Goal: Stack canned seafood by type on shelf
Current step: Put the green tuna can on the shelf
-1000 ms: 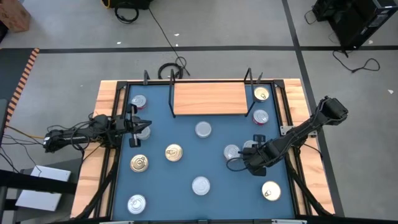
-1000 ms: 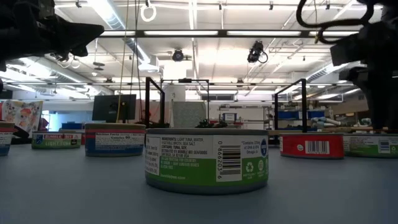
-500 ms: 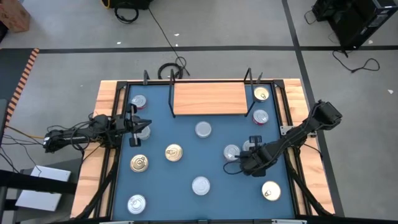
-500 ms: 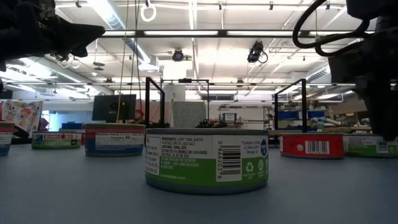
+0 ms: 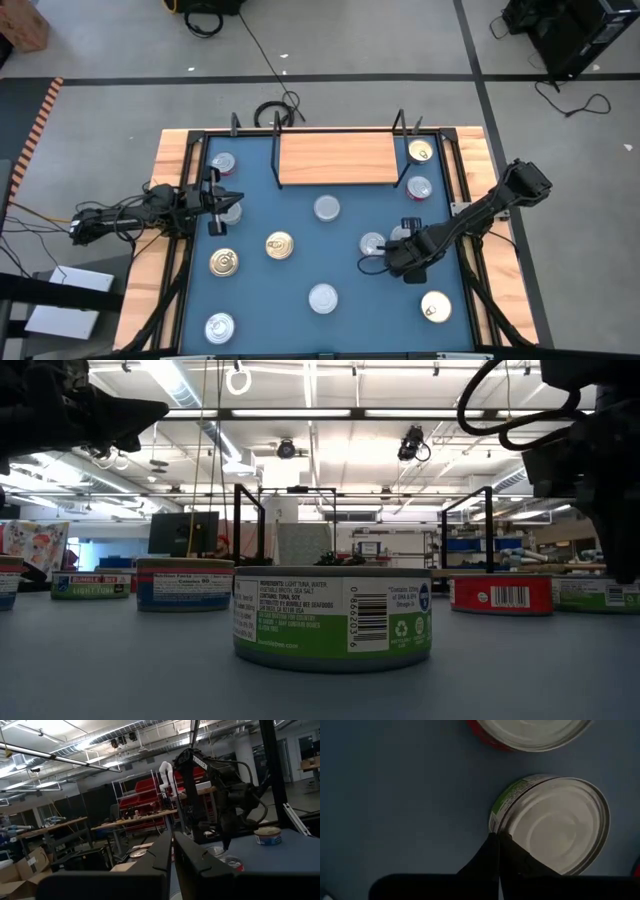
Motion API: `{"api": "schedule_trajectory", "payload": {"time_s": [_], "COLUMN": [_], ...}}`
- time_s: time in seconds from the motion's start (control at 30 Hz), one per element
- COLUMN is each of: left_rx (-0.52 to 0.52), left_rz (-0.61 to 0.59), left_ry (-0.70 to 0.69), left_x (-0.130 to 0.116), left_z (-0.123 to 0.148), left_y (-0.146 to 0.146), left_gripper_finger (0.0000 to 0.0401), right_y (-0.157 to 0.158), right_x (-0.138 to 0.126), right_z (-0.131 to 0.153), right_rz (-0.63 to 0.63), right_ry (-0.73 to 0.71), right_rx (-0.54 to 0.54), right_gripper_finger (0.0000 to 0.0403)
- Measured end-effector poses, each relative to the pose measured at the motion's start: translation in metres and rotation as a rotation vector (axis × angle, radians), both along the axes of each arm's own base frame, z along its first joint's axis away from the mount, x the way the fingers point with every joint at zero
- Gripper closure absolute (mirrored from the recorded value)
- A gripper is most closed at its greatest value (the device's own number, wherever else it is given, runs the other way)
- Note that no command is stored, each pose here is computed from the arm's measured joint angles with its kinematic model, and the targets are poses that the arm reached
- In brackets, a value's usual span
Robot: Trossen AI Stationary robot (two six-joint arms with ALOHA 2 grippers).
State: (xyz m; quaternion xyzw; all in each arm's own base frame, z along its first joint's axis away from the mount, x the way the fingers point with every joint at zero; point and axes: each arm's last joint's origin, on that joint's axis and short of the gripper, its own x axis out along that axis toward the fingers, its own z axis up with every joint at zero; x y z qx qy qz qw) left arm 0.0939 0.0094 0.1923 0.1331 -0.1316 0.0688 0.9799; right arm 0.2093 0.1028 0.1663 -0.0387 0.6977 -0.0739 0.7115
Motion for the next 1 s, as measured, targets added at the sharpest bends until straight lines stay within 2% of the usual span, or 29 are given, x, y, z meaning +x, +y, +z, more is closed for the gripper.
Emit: {"api": "schedule_trajectory", "payload": {"time_s": [0.47, 0.67, 1.0], "left_rx": [-0.001, -0.002, -0.017], "left_rz": [0.001, 0.002, -0.003], "left_ry": [0.000, 0.001, -0.013], "left_x": [0.000, 0.000, 0.000], "left_z": [0.000, 0.000, 0.001], "left_y": [0.000, 0.000, 0.000], "left_gripper_finger": [0.0378, 0.0378, 0.0378], "right_y": [-0.013, -0.023, -0.043], "right_x": [-0.003, -0.004, 0.003], "right_z": [0.023, 0.035, 0.045], "right_rz": [-0.173, -0.304, -0.604], "right_ry": [-0.119, -0.190, -0.308], "right_rx": [0.049, 0.082, 0.145], "right_gripper_finger": [0.0400, 0.0398, 0.0396]}}
